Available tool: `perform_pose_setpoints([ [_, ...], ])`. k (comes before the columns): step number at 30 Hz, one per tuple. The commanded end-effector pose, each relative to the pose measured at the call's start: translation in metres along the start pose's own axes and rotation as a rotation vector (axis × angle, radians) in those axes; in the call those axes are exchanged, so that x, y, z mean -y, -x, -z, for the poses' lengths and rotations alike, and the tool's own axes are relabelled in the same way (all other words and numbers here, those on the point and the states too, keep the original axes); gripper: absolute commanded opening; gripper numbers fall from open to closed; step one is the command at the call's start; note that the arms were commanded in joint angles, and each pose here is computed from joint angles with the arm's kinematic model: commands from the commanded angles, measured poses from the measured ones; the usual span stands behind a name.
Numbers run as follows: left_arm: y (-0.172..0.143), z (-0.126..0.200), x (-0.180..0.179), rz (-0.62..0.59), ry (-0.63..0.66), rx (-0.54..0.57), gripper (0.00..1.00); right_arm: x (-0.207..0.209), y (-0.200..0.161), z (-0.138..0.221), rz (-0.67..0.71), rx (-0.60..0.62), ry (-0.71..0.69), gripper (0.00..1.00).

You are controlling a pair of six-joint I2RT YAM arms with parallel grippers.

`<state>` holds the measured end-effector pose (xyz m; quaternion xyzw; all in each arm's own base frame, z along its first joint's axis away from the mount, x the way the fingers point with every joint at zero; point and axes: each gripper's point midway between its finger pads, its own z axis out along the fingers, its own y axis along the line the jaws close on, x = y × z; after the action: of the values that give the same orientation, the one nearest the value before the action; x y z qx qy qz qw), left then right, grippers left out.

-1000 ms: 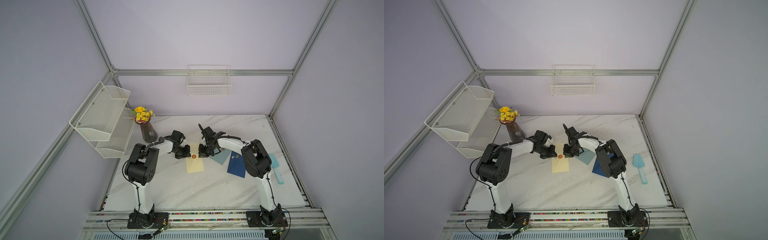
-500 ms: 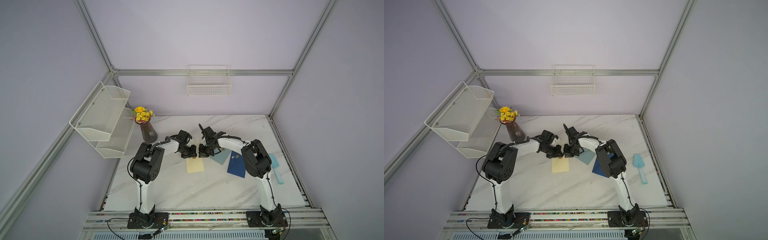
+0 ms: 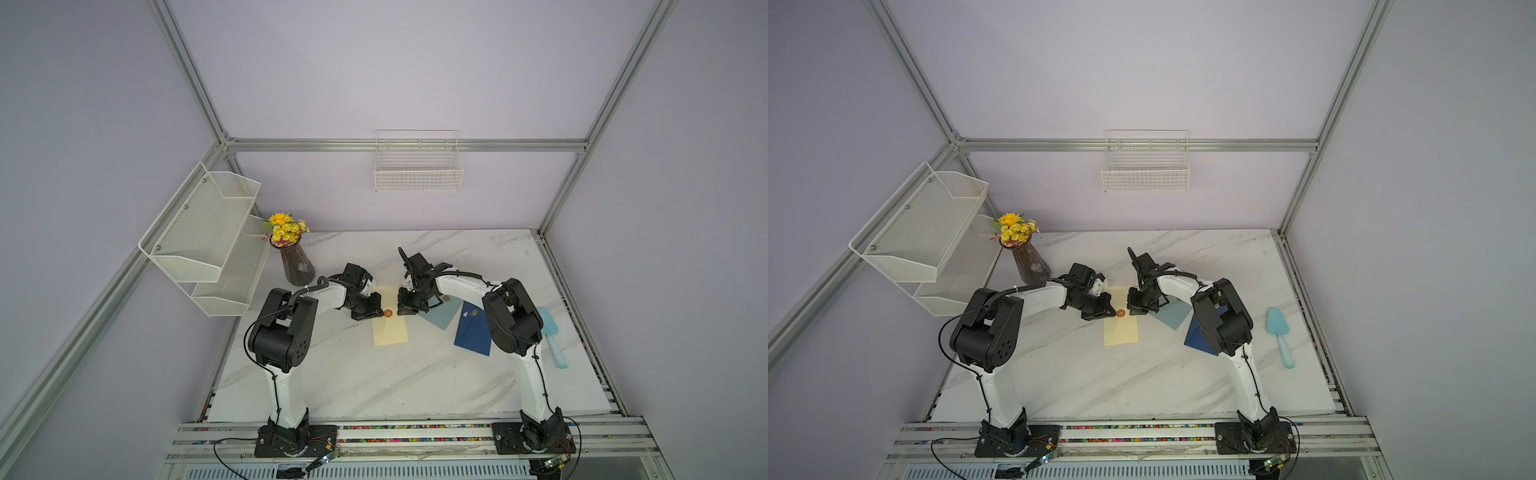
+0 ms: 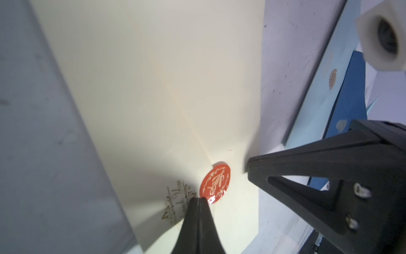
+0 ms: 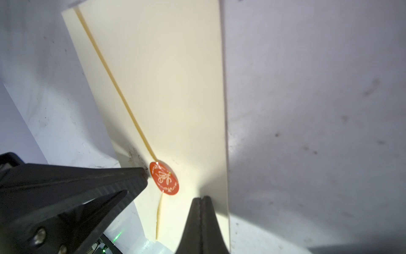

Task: Fold the letter paper in half and place it into the envelope
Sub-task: Fold the envelope flap at the center of the board.

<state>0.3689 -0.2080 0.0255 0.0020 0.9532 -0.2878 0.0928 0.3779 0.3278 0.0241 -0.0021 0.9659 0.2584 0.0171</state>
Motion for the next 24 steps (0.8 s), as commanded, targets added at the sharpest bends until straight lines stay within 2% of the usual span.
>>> perform_pose_setpoints([
  [1,-0.02,-0.013,-0.006,-0.008,0.064,-0.065,0.0,0.05,-0.019,-0.027,-0.075,-0.076,-0.154,0.0],
  [9,-0.028,-0.031,0.013,-0.034,0.056,-0.091,0.0,0.051,-0.02,-0.025,-0.075,-0.076,-0.155,0.0],
  [15,-0.027,-0.024,0.001,-0.023,0.089,-0.074,0.0,0.052,-0.019,-0.023,-0.075,-0.072,-0.154,0.0],
  [24,-0.006,0.002,-0.03,0.076,0.088,0.0,0.0,0.054,-0.021,-0.023,-0.076,-0.073,-0.152,0.0],
])
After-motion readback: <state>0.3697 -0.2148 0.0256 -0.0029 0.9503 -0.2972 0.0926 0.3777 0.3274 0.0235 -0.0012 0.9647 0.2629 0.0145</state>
